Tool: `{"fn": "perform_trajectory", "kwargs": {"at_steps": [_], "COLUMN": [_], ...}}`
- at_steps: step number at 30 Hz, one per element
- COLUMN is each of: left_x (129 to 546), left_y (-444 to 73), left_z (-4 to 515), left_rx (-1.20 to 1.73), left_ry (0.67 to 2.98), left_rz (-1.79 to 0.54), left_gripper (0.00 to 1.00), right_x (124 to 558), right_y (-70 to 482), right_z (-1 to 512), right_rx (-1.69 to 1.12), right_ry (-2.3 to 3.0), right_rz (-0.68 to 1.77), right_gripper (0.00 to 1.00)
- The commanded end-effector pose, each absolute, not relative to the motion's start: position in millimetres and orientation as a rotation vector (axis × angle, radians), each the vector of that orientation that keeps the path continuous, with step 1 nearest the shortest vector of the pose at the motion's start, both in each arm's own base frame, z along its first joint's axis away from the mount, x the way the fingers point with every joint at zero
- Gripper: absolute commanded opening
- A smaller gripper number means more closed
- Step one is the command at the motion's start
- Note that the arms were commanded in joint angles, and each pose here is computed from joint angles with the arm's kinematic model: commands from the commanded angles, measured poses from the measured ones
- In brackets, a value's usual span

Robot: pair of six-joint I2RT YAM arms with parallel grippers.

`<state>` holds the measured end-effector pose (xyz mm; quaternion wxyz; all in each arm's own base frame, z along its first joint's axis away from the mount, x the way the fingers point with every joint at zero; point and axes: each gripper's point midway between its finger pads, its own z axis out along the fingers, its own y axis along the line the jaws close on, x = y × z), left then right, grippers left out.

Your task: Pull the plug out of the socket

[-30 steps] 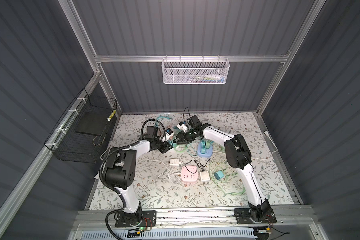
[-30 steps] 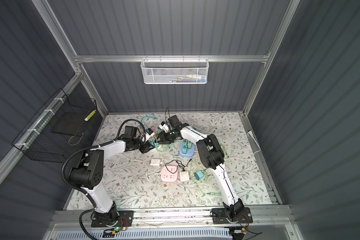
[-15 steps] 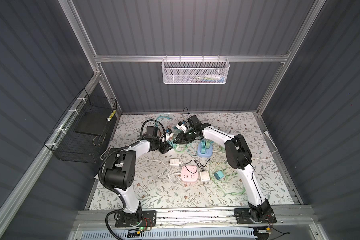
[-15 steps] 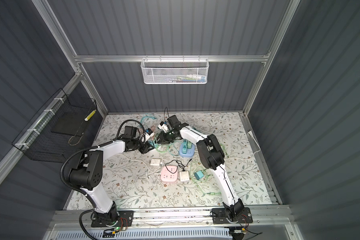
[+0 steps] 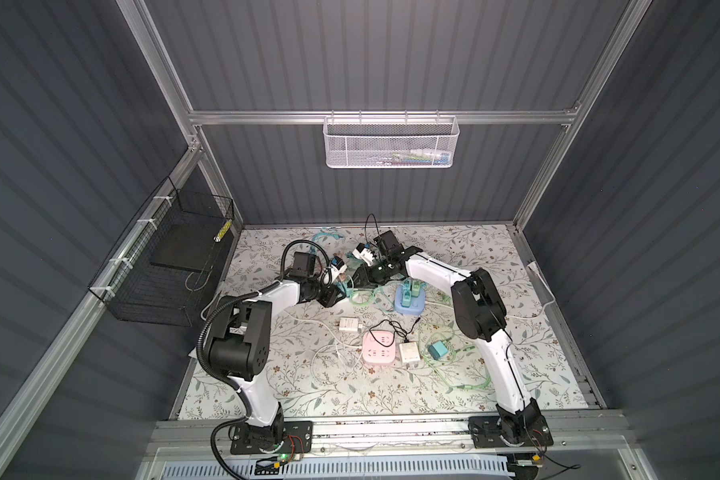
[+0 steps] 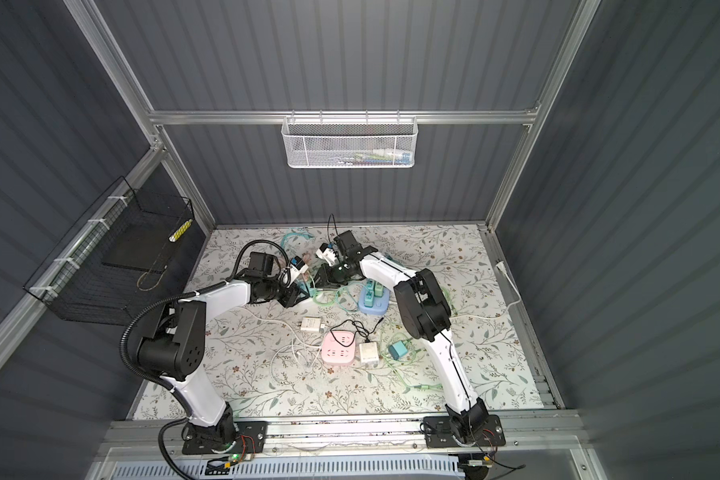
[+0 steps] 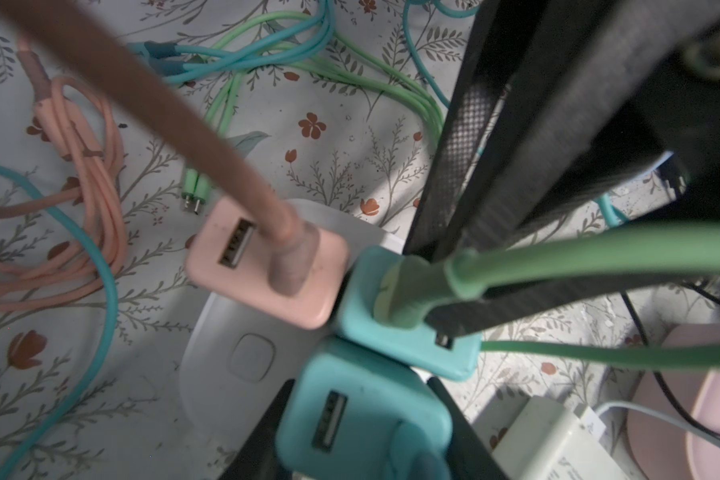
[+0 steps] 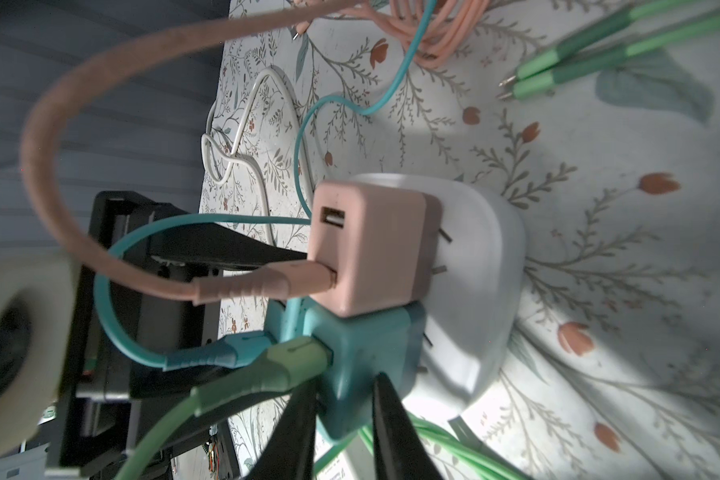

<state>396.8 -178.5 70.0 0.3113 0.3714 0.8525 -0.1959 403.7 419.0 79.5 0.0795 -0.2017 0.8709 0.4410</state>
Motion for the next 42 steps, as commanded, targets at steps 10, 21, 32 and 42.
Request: {"fn": "perform_trajectory", "kwargs": {"at_steps": [10,21,32,42], "left_x": [414,391,385,383], "left_y": [-197,-184,-145,-130], "left_z": [157,134,123,122], "left_rx": [0.959,0.972,0.716,0.596], "left_ry": [1.948,2.052,2.135,2.173], "left_rz": [-0.422,-0.406,-0.337,-0.329], "left_gripper": [0.04,0.03,0.02,0.02], "right_x": [373,380,386,398], "right_y": [389,392,390,396], "right_z": [5,19,44,79], "right_rx": [-0.533,-0.504,-0.473,-0.454], "right_ry": [2.894,2.839,2.749,2.637], "right_rz": [1.064,1.102,1.142,1.185], "right_gripper": [0.23,0.27,0.47,0.57]}}
